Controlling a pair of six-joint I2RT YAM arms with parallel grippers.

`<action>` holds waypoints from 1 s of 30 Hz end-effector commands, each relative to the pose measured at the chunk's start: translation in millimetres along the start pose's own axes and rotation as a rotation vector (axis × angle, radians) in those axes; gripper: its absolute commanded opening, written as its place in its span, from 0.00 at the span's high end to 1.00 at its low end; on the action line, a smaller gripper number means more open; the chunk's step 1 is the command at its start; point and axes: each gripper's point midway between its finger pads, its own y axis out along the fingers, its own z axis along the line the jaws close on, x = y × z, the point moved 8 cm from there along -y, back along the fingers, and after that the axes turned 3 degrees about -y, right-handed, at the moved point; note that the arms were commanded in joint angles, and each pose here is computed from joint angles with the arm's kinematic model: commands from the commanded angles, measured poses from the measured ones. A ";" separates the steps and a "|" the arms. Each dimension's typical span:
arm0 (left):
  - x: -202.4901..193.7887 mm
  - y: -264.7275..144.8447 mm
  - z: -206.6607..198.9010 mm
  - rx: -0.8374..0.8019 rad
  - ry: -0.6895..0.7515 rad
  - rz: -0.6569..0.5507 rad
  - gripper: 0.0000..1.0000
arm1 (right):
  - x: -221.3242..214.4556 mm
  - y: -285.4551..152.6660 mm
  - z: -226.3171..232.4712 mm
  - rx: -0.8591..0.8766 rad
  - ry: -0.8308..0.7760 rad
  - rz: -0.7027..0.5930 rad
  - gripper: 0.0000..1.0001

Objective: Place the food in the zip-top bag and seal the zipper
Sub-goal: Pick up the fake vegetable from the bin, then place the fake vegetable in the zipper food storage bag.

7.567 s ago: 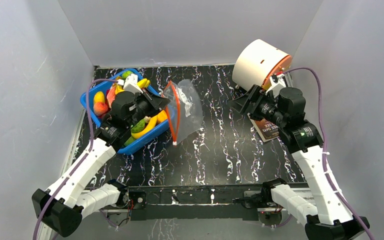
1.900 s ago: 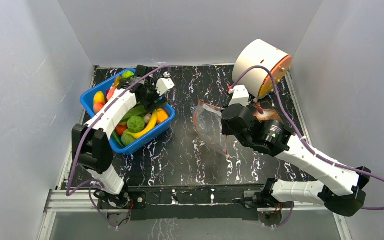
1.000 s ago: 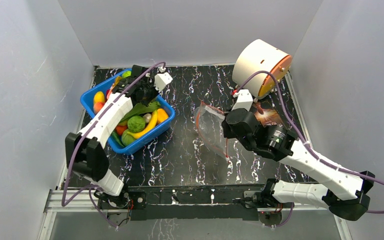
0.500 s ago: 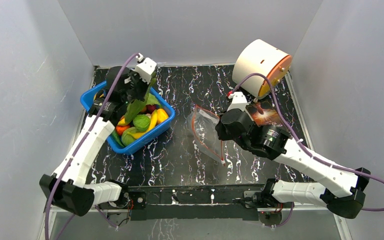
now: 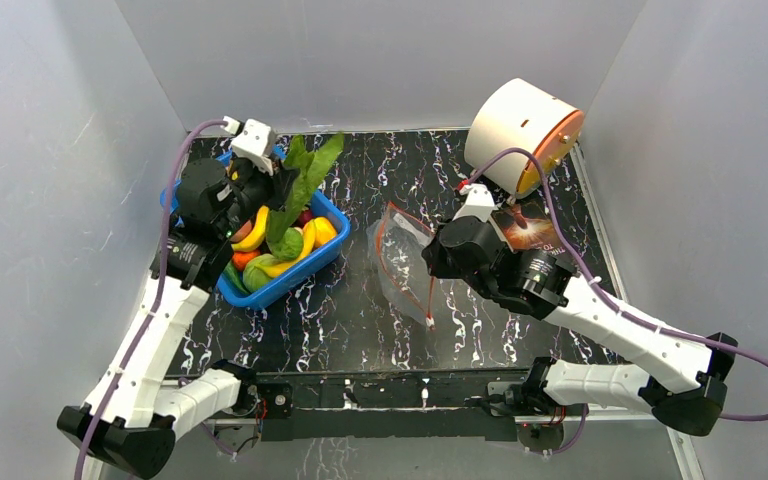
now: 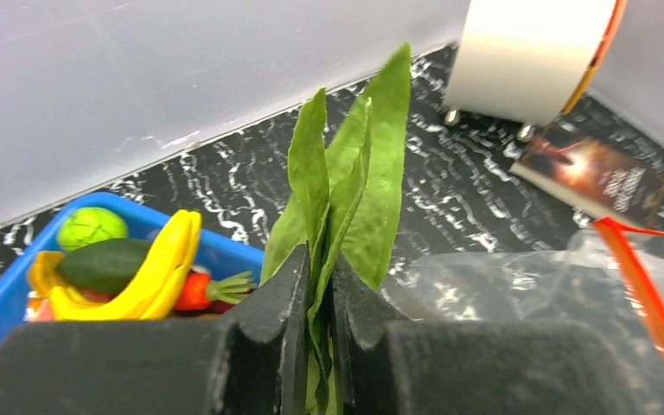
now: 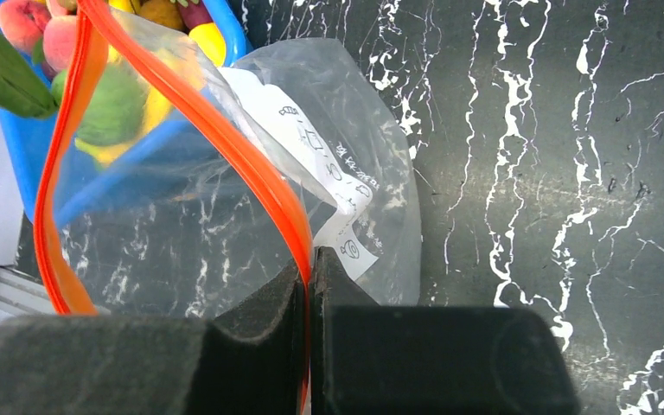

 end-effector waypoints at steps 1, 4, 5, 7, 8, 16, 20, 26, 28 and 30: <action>21.2 -16.6 -18.1 -0.092 -0.147 -0.155 1.00 | 8.6 6.4 6.2 -0.010 0.108 -0.067 1.00; 27.0 -24.6 -25.1 -0.137 -0.201 -0.207 1.00 | 8.1 10.7 6.9 -0.043 0.150 -0.066 1.00; 30.3 -27.8 -27.4 -0.155 -0.212 -0.223 1.00 | 7.7 12.6 7.3 -0.053 0.156 -0.064 1.00; 36.1 -33.7 -31.0 -0.179 -0.225 -0.250 1.00 | 6.8 16.0 9.5 -0.063 0.167 -0.054 1.00; 38.2 -36.4 -31.6 -0.182 -0.229 -0.260 1.00 | 6.6 17.6 10.9 -0.063 0.166 -0.049 1.00; 48.3 -54.0 -37.5 -0.208 -0.288 -0.342 1.00 | -0.2 28.8 19.9 -0.025 0.196 -0.023 1.00; 55.8 -66.6 -60.5 -0.436 -0.464 -0.434 1.00 | -1.8 39.7 27.0 -0.034 0.235 -0.015 1.00; 45.6 -70.6 -72.8 -0.618 -0.670 -0.522 1.00 | 0.0 49.8 46.0 0.044 0.259 0.010 1.00; 46.3 -72.0 -73.1 -0.646 -0.689 -0.570 1.00 | -1.7 52.4 50.4 0.074 0.250 0.025 1.00; 45.3 -72.3 -73.5 -0.660 -0.694 -0.588 1.00 | -4.4 53.7 50.7 0.083 0.243 0.035 1.00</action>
